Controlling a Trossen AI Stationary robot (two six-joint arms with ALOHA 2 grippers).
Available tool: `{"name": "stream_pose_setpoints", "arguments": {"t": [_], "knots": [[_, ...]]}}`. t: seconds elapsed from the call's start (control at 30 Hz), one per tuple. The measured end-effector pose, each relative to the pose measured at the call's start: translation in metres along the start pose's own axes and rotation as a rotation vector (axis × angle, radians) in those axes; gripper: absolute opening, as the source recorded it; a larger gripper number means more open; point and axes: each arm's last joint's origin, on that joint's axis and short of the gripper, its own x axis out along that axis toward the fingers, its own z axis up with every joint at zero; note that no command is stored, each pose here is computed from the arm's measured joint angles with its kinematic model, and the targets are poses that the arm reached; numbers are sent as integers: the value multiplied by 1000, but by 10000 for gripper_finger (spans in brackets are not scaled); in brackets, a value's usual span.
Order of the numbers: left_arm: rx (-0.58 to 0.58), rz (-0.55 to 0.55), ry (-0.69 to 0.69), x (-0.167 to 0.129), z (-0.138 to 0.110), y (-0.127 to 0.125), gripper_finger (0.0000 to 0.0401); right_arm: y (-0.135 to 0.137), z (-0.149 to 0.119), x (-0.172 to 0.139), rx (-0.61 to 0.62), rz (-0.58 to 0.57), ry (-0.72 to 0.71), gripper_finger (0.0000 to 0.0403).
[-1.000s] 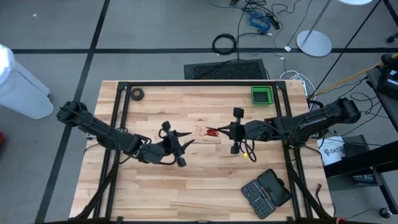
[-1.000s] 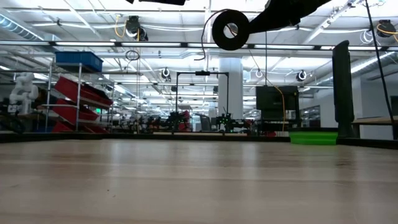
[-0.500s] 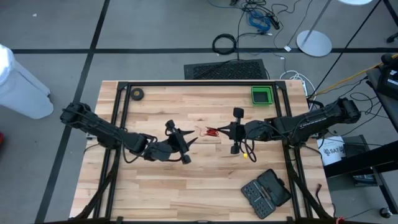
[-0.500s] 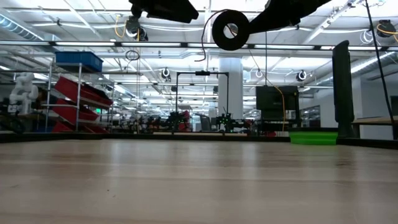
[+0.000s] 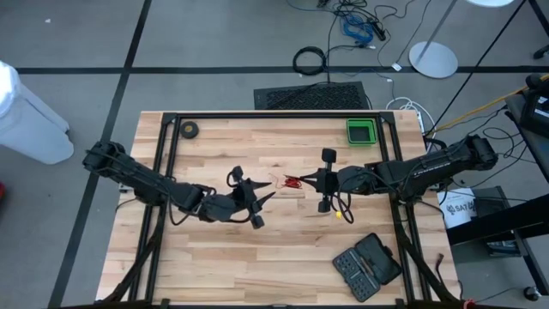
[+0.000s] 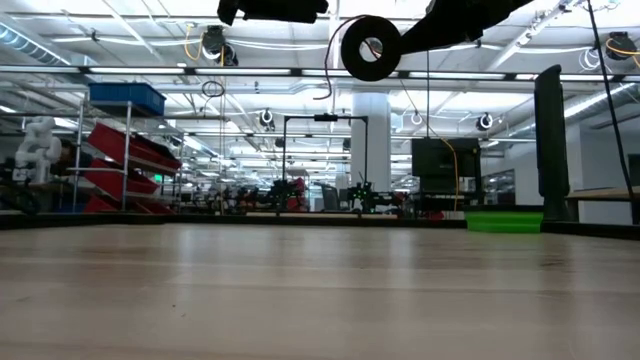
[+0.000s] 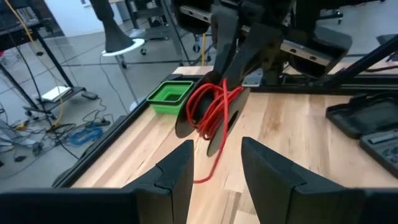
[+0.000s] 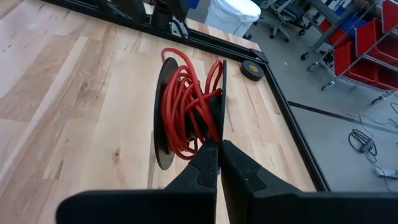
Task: Coil cords
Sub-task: Uncoil the red wire from the spool
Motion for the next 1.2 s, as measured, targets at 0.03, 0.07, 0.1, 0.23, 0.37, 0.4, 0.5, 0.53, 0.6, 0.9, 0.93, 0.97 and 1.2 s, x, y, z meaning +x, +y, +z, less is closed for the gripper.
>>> {"name": "stream_pose_setpoints", "arguments": {"t": [0.03,0.07,0.1,0.23,0.37,0.4,0.5,0.53,0.6,0.9,0.93,0.97,1.2], "knots": [[2,3,3,1,0,1,142,0,0,0,0,0,0,0],[2,7,4,1,0,2,142,0,0,0,0,0,0,0],[1,12,4,2,0,2,142,0,0,0,0,0,0,0],[-1,33,5,3,0,4,142,0,0,0,0,20,-4,0],[-2,34,5,3,0,4,142,1,0,0,0,25,-5,0],[-2,35,5,3,0,4,142,1,0,0,-1,25,-5,0],[-15,35,4,3,0,4,142,1,0,0,0,25,-5,0],[-22,35,4,3,0,4,142,1,0,0,-1,25,-5,0],[-25,23,5,3,0,4,142,1,0,0,0,25,-5,0],[-26,-77,11,3,0,1,142,1,0,0,-3,25,-5,0],[-25,-81,11,3,0,1,142,1,0,0,-3,25,-5,0],[-22,-86,11,3,0,1,142,1,0,0,-3,25,-5,0],[26,-101,10,3,-1,0,142,1,0,0,-3,25,-5,0]]}}
